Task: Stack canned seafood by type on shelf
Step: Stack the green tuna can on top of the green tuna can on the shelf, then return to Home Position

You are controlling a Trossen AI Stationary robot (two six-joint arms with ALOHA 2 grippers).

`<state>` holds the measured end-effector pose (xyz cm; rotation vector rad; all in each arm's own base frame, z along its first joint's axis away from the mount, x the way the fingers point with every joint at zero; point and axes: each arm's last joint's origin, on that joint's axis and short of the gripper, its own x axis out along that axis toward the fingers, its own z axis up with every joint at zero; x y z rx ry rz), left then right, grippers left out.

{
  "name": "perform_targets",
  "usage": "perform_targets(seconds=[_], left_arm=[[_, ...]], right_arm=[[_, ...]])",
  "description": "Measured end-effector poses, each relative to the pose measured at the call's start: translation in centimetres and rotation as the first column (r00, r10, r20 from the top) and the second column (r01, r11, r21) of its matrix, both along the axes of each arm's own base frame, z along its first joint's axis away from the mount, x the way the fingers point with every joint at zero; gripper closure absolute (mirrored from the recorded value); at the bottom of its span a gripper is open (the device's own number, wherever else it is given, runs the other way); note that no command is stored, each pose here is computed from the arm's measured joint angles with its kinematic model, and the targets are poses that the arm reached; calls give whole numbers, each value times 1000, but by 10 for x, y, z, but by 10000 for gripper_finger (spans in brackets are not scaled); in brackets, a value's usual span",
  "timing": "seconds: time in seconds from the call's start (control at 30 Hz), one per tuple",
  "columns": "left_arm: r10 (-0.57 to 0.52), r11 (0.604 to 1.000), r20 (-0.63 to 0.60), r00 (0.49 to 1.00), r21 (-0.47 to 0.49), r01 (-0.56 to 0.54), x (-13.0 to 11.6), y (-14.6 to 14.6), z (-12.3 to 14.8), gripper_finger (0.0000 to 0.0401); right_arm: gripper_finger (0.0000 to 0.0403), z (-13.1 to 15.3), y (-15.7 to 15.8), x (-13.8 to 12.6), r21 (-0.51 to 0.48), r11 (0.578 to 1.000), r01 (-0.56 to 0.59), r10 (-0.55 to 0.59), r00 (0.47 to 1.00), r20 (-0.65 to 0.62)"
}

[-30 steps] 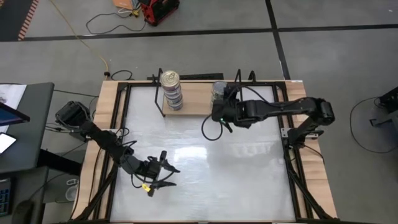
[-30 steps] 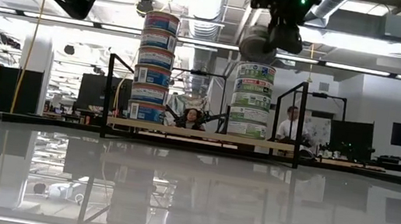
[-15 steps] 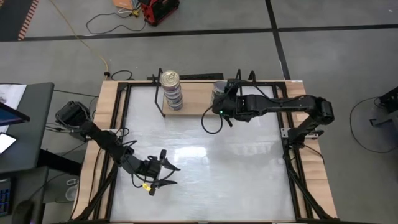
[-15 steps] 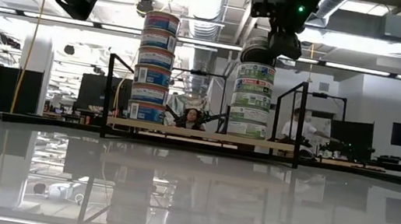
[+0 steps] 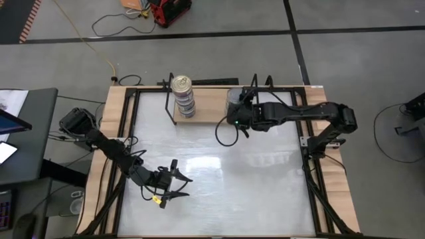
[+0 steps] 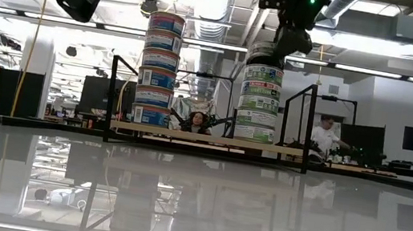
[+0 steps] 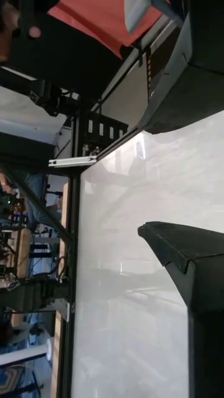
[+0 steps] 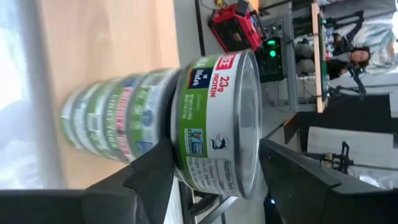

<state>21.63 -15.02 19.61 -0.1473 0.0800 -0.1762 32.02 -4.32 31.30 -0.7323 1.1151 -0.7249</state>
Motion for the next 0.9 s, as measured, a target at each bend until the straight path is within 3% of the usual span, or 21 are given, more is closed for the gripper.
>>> perform_targets(seconds=[0.7, 0.8, 0.9], left_arm=[[2, 1000, 15, 1000, -3, -2, 0, 0, 2, 168], [-12, 1000, 14, 1000, -1, 12, 0, -1, 1, 168], [-67, 997, 19, 998, 29, 66, -2, -4, 2, 168]], right_arm=[[132, 3, 11, -1, 9, 1000, -16, 16, 1000, -1], [132, 7, 27, -5, 26, 999, -38, 37, 998, 41], [132, 12, 42, -12, 106, 994, -30, 14, 989, 147]])
